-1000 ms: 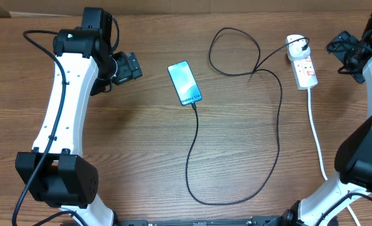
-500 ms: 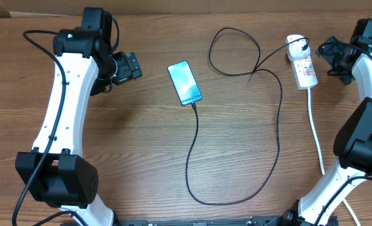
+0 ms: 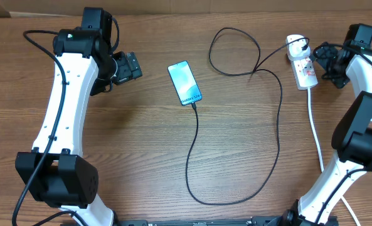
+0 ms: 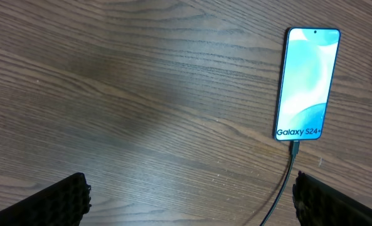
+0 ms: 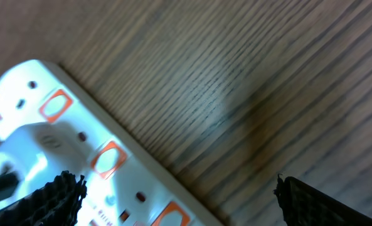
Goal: Plug charger to phone and switch on socket
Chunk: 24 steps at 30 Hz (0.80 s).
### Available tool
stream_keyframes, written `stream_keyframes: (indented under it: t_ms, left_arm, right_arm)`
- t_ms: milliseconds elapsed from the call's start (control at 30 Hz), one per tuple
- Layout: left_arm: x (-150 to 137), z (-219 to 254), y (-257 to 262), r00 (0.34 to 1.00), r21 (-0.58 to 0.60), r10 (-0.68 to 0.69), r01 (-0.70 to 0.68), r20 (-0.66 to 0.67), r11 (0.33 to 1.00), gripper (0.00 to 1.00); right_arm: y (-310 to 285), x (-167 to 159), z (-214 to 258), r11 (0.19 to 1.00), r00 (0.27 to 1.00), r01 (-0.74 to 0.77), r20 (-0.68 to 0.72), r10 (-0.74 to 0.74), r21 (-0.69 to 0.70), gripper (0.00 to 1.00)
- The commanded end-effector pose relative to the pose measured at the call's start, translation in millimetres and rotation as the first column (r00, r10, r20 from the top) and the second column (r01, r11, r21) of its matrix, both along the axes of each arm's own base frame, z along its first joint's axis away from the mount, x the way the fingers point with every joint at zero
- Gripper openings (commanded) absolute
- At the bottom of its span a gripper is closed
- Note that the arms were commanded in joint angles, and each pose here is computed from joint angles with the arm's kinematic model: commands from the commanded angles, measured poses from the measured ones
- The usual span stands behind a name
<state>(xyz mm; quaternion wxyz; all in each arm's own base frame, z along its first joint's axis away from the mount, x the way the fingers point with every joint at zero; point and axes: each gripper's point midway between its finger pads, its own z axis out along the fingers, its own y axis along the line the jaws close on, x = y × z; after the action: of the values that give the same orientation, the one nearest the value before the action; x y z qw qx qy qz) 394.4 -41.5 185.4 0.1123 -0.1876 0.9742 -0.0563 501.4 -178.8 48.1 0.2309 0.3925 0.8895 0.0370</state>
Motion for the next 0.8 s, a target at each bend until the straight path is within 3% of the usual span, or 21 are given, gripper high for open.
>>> stream_keyframes:
  t_ms: [0, 767]
  left_arm:
    - [2, 4, 2, 1.000, 0.014, -0.004, 0.004, 0.016, 1.000, 1.00]
    - [2, 4, 2, 1.000, 0.014, -0.004, 0.004, 0.016, 1.000, 1.00]
  right_arm:
    - [1, 2, -26, 1.000, 1.000, 0.002, -0.028, -0.002, 0.004, 1.00]
    - [5, 10, -28, 1.000, 1.000, -0.010, -0.007, 0.010, -0.001, 1.00]
